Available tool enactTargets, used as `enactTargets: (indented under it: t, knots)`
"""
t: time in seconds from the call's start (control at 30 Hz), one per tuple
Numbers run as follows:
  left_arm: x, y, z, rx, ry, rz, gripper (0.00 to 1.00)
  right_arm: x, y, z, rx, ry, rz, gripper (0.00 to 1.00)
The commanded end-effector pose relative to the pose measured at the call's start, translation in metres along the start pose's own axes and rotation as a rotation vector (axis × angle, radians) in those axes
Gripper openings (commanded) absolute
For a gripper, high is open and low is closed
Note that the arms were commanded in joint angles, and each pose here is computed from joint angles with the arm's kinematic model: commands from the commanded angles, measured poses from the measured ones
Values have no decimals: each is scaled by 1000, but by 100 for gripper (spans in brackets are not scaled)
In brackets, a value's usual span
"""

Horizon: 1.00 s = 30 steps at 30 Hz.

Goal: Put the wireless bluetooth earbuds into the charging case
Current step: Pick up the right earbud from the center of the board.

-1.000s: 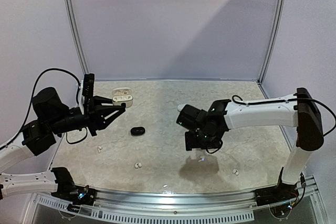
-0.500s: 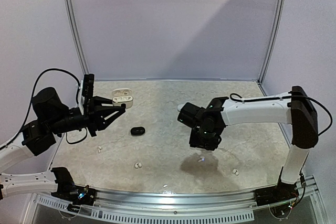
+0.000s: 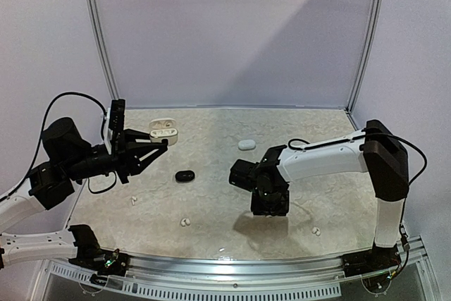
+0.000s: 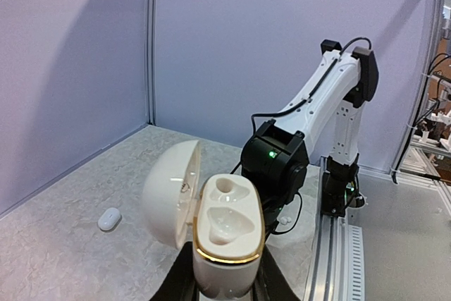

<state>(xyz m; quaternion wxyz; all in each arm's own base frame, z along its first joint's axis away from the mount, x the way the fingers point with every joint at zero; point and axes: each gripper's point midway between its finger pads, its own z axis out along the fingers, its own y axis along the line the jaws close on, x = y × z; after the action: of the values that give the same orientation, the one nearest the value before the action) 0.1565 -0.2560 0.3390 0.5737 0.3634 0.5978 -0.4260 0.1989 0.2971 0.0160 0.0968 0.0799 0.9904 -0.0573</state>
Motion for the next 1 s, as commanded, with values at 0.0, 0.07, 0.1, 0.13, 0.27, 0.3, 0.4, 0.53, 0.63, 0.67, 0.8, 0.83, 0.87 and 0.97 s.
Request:
enactTargets:
  t: [0.0, 0.07, 0.1, 0.13, 0.27, 0.3, 0.4, 0.53, 0.63, 0.67, 0.8, 0.83, 0.87, 0.97]
  knots:
    - [0, -2, 0, 6, -2, 8, 0, 8, -9, 9, 38, 22, -17, 46]
    - [0, -1, 0, 4, 2, 11, 0, 11, -14, 9, 51, 27, -24, 45]
    - [0, -1, 0, 2, 2, 13, 0, 11, -17, 8, 53, 26, -24, 45]
    - [0, 0, 0, -1, 2, 13, 0, 12, -21, 8, 58, 26, -23, 44]
    - [0, 0, 1, 1, 0, 13, 0, 12, -28, 3, 56, 22, -24, 43]
    - [0, 0, 1, 1, -1, 15, 0, 12, -29, 3, 59, 22, -29, 42]
    - [0, 1, 1, -1, 0, 18, 0, 12, -29, 1, 56, 21, -42, 42]
    - [1, 1, 1, -1, 3, 20, 0, 8, -16, -4, 11, 16, -67, 42]
    - [0, 0, 0, -1, 3, 23, 0, 5, -21, -8, 31, 10, -100, 42]
    - [0, 0, 0, -2, 5, 25, 0, 4, -26, -10, 43, 8, -105, 42]
    - [0, 0, -1, -4, 4, 28, 0, 6, -42, -13, 71, 11, -118, 43]
    - [0, 0, -1, -4, 3, 28, 0, 7, -42, -13, 58, 14, -117, 43]
    - [0, 1, -1, -5, 1, 27, 0, 7, -39, -14, 39, 15, -119, 44]
    - [0, 0, -1, -3, -1, 28, 0, 2, -19, -23, -46, 1, -158, 46]
